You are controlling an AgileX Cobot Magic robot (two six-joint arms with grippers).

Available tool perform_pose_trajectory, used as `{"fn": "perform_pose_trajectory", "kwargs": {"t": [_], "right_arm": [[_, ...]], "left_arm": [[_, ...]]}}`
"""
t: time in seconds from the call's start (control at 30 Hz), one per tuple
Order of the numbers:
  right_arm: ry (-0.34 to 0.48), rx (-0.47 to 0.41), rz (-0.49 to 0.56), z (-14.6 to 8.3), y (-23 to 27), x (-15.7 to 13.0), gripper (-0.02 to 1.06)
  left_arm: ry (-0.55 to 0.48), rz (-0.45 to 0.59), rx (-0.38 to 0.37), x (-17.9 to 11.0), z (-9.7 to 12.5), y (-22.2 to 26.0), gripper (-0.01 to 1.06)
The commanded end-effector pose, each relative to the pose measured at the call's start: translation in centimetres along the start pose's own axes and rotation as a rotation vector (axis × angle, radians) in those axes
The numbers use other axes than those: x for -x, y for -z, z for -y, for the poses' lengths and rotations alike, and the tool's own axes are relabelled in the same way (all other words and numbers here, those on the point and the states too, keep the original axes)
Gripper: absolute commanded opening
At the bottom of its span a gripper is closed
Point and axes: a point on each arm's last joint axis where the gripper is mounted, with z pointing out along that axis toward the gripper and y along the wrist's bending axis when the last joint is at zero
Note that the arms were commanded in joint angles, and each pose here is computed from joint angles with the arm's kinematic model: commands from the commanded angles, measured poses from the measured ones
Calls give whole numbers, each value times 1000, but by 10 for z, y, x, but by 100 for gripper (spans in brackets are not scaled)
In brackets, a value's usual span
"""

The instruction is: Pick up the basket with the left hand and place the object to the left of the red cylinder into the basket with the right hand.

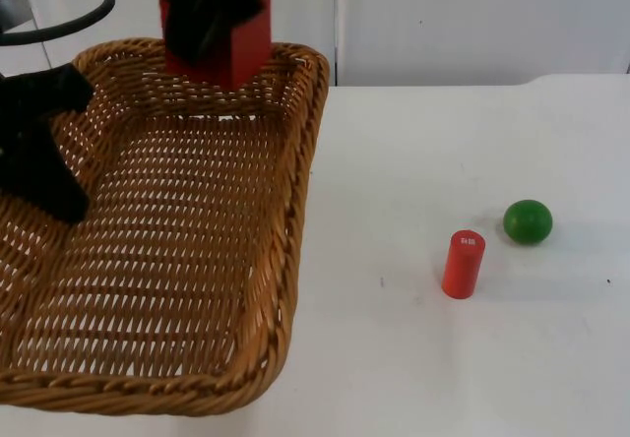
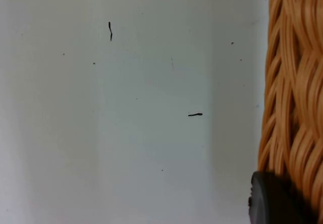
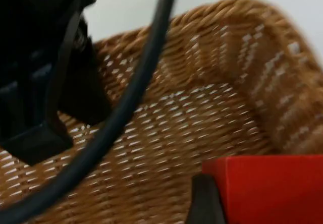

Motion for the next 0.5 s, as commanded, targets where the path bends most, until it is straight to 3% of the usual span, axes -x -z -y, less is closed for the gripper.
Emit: {"fn": "perform_pose_trajectory", "kwargs": {"t": [0.0,0.33,0.47], "right_arm": [[6,2,-4,-4,-9,2,0],[-9,14,-25,-3,-37,-5,0],[-14,18,-23,-3,-41,-6,9]], "left_arm": [[9,16,-16,0,4,5,0],[9,16,-16,0,4,5,0],[9,16,-16,0,4,5,0]]}}
